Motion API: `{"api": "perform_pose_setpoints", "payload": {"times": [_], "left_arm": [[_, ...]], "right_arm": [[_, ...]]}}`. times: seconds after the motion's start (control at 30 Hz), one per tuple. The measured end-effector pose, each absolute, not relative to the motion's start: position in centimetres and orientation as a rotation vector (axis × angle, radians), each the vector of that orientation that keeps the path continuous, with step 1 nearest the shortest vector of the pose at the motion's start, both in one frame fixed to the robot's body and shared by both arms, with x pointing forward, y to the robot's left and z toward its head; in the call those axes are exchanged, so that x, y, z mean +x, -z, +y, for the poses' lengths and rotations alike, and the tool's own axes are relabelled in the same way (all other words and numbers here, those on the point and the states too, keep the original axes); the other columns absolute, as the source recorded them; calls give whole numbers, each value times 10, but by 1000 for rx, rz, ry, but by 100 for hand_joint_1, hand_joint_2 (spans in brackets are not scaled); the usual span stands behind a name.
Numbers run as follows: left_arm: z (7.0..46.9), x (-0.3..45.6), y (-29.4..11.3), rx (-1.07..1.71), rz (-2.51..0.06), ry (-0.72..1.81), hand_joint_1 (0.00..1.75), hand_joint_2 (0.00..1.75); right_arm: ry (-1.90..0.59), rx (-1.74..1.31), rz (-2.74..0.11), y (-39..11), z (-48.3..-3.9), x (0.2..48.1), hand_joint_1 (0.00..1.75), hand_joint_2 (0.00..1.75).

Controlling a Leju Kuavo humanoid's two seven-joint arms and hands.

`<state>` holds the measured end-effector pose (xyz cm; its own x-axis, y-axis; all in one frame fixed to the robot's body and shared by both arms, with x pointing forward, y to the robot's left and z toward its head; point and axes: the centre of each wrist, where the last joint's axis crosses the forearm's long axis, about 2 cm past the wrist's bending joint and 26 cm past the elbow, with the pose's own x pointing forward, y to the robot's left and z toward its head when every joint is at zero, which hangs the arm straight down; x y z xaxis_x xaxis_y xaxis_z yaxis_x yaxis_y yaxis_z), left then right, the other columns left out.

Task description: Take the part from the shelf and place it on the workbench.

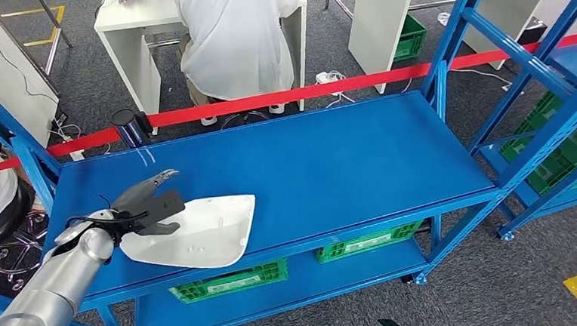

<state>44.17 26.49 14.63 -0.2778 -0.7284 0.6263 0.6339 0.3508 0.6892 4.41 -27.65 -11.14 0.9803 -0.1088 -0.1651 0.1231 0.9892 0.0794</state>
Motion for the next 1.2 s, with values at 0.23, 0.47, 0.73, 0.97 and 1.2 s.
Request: {"api": "perform_pose_setpoints", "payload": {"times": [0.23,0.47,0.73,0.97,1.2], "left_arm": [[264,438,-141,-22,-1202,1426,0,175],[259,433,-136,-77,-1100,1517,175,175],[256,433,-135,-123,-1099,1528,175,175],[256,433,-136,-128,-1101,1526,175,175],[257,430,-131,-144,-1107,1507,175,175]], "right_arm": [[112,86,161,111,-277,44,0,0],[116,85,162,111,-277,44,0,0],[120,87,161,111,-277,44,0,0],[120,87,162,111,-277,44,0,0],[115,85,162,111,-277,44,0,0]]}}
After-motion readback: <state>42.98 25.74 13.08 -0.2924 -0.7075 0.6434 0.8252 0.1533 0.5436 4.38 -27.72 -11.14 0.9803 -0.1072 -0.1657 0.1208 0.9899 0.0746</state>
